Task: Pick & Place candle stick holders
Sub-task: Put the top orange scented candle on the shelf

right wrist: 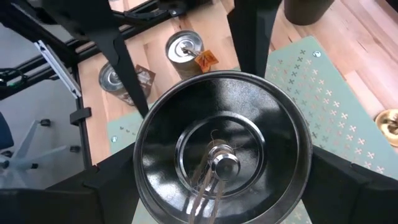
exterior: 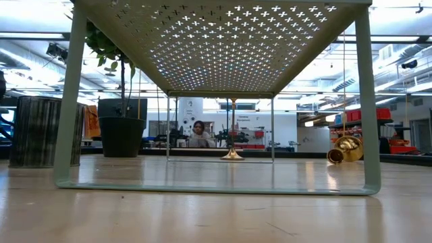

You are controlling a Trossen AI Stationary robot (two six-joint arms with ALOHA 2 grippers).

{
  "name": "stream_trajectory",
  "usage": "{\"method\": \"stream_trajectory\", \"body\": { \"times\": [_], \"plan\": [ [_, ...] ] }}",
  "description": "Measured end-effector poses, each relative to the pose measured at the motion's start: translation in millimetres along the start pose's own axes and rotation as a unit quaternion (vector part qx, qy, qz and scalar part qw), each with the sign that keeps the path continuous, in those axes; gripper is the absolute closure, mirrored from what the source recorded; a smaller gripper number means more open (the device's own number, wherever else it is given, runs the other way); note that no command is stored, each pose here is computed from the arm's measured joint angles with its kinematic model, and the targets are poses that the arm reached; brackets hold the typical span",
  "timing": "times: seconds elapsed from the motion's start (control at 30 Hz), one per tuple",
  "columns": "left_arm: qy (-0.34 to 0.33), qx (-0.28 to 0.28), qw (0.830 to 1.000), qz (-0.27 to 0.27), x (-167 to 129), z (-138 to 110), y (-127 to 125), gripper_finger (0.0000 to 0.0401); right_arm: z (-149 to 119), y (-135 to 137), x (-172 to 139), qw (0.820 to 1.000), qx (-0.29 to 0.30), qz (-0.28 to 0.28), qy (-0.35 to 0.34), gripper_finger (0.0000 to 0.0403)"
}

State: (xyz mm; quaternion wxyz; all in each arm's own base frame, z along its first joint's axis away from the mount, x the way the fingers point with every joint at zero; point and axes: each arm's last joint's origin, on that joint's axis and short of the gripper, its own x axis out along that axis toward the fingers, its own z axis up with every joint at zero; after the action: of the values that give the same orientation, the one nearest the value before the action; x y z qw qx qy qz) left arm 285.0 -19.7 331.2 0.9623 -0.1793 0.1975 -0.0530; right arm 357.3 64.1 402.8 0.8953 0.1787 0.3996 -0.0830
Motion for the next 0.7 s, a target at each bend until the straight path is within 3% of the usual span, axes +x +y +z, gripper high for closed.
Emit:
{"method": "stream_trajectory", "body": {
  "times": [0.7],
  "plan": [
    [0.007, -0.011, 0.999, -0.049, 36.9, 2.8, 0.9, 0.0018, -2.4, -0.2, -0.8, 1.000, -0.009, 0.005, 0.014, 0.0064]
  ]
}}
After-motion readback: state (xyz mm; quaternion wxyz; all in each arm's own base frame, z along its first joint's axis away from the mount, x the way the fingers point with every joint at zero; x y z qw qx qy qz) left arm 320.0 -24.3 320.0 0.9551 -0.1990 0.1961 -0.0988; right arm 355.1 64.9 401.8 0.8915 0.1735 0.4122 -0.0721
